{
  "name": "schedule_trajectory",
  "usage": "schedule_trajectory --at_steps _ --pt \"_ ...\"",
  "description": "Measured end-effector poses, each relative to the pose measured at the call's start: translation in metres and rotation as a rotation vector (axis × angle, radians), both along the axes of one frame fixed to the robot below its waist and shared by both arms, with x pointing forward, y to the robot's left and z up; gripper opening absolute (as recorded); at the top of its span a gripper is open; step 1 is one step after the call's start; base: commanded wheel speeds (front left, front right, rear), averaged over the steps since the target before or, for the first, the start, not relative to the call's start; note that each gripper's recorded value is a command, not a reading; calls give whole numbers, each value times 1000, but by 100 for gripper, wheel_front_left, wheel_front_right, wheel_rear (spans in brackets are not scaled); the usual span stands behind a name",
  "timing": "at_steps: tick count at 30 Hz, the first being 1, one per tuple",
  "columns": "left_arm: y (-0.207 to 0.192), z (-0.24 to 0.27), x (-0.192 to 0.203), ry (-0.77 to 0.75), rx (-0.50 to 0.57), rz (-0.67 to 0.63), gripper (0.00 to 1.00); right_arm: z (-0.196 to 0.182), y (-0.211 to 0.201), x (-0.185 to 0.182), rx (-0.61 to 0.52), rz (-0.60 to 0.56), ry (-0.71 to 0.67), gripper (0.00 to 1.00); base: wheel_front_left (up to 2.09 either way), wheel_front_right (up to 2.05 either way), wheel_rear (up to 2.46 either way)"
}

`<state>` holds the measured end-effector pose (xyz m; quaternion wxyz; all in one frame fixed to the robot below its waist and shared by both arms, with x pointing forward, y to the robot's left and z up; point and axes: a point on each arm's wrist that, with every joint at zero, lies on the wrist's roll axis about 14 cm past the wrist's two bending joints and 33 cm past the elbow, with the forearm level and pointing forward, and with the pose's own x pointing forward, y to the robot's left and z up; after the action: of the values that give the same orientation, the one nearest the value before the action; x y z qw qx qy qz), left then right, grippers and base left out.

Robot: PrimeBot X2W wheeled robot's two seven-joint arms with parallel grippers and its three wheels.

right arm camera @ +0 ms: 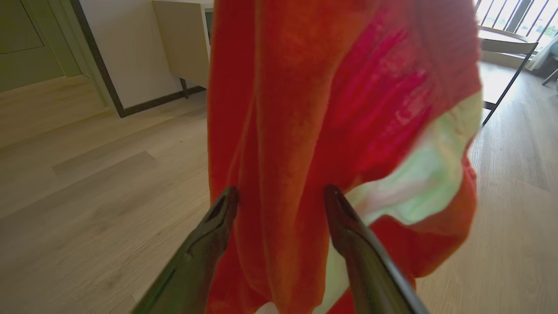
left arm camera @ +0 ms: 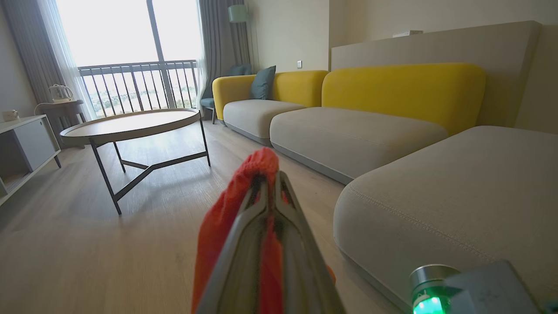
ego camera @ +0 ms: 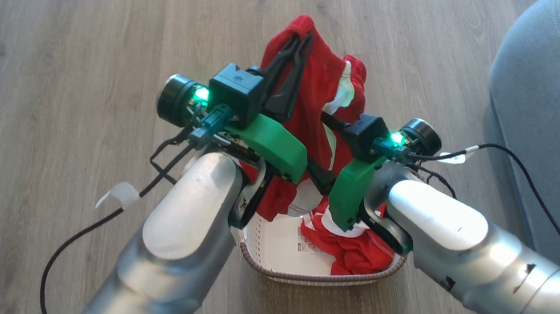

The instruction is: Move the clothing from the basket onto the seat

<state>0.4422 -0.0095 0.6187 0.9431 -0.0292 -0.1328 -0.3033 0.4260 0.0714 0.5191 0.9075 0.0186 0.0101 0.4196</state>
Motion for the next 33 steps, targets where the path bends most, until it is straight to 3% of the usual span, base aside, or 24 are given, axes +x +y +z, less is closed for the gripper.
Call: schedule_trajectory --at_steps 1,3,4,5,12,13,14,15,28,33 --pt "0 0 -1 2 0 -1 0 -2 1 -1 -4 4 7 97 0 0 0" --pt "0 0 -3 4 -1 2 0 -5 3 -2 -4 9 24 28 0 0 0" --pt "-1 0 -4 4 1 -1 0 -5 4 -3 -4 10 28 28 0 0 0" --pt "-2 -1 -5 7 1 -5 0 -5 4 -3 -1 10 32 0 0 0 0" --pt "-7 -9 -2 27 9 -6 0 0 -2 3 19 -12 35 0 0 0 0" --pt "-8 -10 -1 30 9 -7 10 1 -5 5 25 -22 34 0 0 0 0" --pt "-10 -12 0 34 9 -10 39 4 -8 7 34 -32 31 0 0 0 0" --pt "-11 -13 0 38 11 -14 100 7 -10 8 42 -40 26 0 0 0 0" --pt "-18 -49 16 113 61 -48 100 31 -63 28 129 -210 -53 0 0 0 0" --pt "-30 -64 13 133 90 -119 100 43 -91 32 156 -293 -99 0 0 0 0"
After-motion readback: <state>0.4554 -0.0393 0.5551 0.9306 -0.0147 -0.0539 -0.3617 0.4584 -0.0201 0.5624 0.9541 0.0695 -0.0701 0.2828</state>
